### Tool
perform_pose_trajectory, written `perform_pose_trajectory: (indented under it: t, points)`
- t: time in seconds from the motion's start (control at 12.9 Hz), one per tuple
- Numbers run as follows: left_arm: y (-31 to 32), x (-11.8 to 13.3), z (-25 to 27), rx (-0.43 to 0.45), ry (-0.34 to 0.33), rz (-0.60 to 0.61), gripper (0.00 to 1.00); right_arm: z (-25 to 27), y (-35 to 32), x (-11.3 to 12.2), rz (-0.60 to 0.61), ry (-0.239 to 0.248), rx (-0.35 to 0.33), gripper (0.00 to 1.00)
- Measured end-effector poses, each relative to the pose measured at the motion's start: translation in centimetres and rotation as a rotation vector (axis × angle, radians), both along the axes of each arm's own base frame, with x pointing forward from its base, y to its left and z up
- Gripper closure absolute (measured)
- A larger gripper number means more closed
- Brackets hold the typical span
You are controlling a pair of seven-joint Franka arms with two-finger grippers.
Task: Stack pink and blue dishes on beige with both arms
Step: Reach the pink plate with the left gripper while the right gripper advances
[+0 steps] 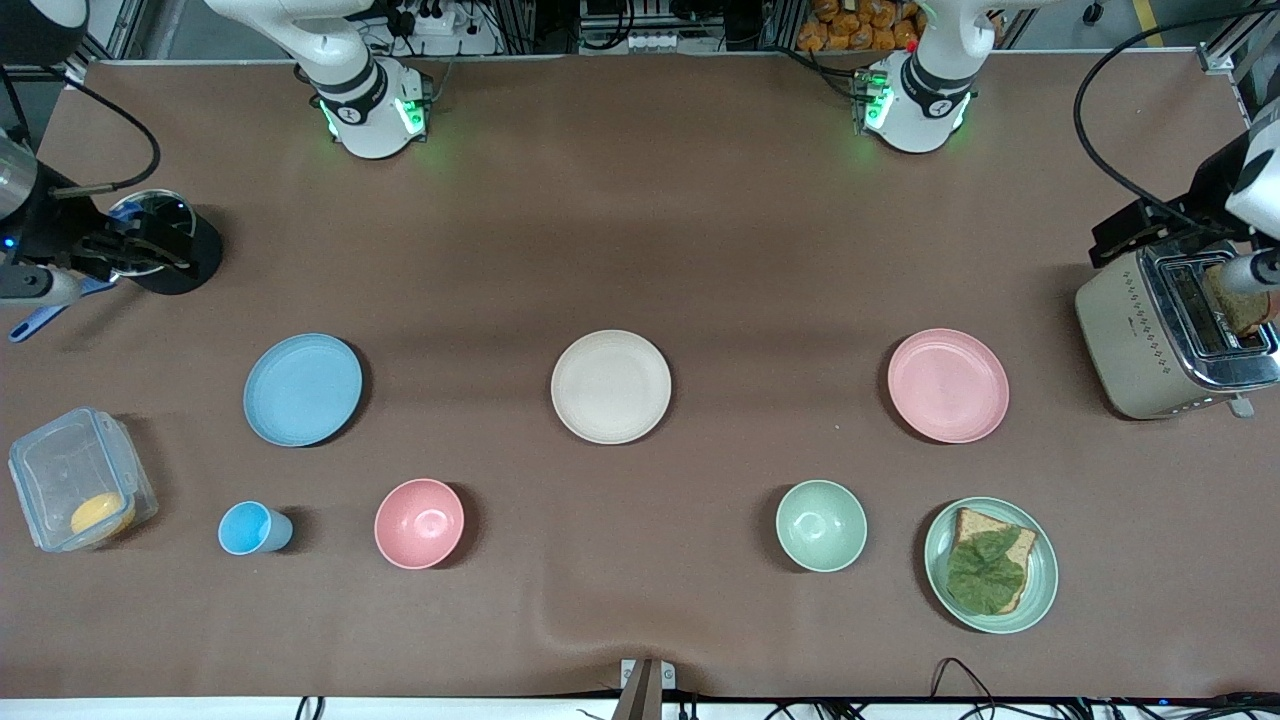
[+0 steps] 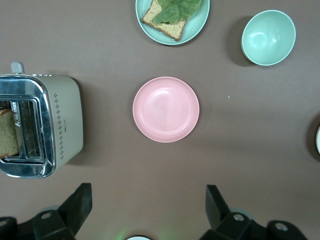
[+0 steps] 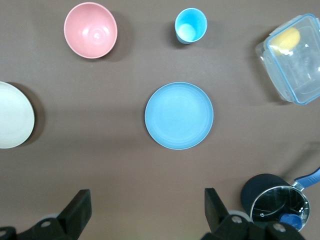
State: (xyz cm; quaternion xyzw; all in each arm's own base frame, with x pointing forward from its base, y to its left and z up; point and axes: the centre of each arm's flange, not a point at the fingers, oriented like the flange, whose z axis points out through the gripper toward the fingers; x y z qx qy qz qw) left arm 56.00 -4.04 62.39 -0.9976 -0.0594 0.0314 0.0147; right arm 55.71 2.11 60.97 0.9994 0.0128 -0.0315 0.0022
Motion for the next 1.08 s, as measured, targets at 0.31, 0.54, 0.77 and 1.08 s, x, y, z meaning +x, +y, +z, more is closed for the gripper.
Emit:
perform_pose_trajectory:
  t: [0.31, 0.54, 0.77, 1.08]
  points:
    - [0.3, 2.8, -8.1, -0.004, 0.011, 0.005, 0.00, -3.4, 0.6, 1.2, 0.008, 0.075, -0.005, 0.00]
    - [0.6, 3.1, -15.6, -0.008, -0.019, 0.008, 0.00, -5.7, -0.3, 2.1, -0.009, 0.124, -0.010, 0.00]
    - [1.5, 2.0, -22.4, -0.013, -0.050, 0.019, 0.00, -9.3, -2.7, 3.2, -0.050, 0.186, -0.016, 0.00]
    - [4.1, 1.4, -28.2, -0.019, -0.004, 0.005, 0.00, -19.8, -10.0, 5.1, -0.135, 0.338, -0.009, 0.00]
